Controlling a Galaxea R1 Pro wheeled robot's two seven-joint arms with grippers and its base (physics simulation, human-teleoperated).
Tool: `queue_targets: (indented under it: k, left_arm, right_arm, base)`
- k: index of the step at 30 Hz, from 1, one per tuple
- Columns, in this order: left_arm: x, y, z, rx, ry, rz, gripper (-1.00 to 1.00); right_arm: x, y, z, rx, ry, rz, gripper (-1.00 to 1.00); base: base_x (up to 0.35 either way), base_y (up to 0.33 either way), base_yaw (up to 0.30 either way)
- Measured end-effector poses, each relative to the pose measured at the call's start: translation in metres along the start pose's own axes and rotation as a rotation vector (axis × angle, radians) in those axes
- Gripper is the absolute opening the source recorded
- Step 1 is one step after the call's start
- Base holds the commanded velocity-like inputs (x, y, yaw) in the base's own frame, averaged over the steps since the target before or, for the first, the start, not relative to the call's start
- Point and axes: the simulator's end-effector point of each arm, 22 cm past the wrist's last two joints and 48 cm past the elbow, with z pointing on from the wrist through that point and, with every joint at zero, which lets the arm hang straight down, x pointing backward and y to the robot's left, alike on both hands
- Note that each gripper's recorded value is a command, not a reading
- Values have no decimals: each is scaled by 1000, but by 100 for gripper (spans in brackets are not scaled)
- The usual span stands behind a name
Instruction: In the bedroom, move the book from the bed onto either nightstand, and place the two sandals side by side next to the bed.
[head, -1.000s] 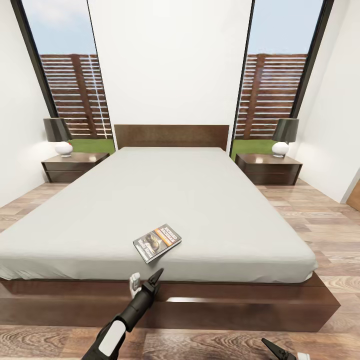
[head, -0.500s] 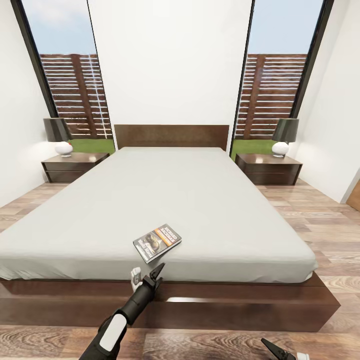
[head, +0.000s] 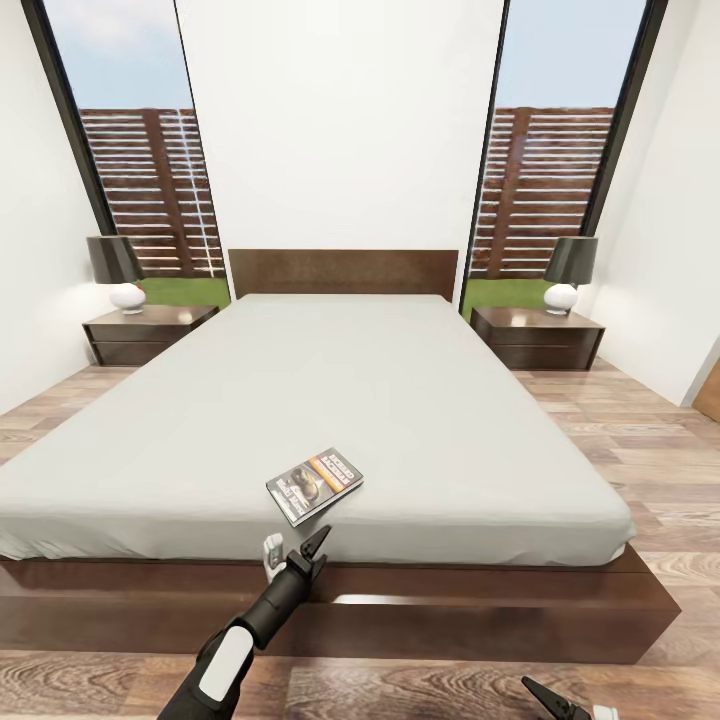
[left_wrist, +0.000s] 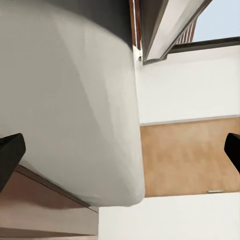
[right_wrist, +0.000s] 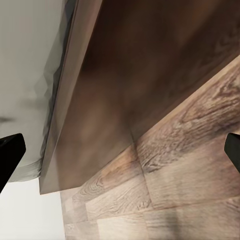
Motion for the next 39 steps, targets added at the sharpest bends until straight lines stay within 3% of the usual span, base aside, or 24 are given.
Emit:
queue_targets:
  k: [12, 23, 39]
  left_arm:
    - [-3, 1, -1, -3, -2, 0, 100]
    - [-10, -23, 1, 9, -5, 11, 100]
    - [-10, -22, 0, 9, -6, 10, 100]
  right_arm:
    - [0, 0, 0, 0, 0, 0, 100]
    - [-8, 22, -4, -13, -8, -8, 100]
    - [-8, 22, -4, -13, -8, -8, 100]
  base:
    - [0, 0, 0]
    - [0, 0, 0]
    - [0, 0, 0]
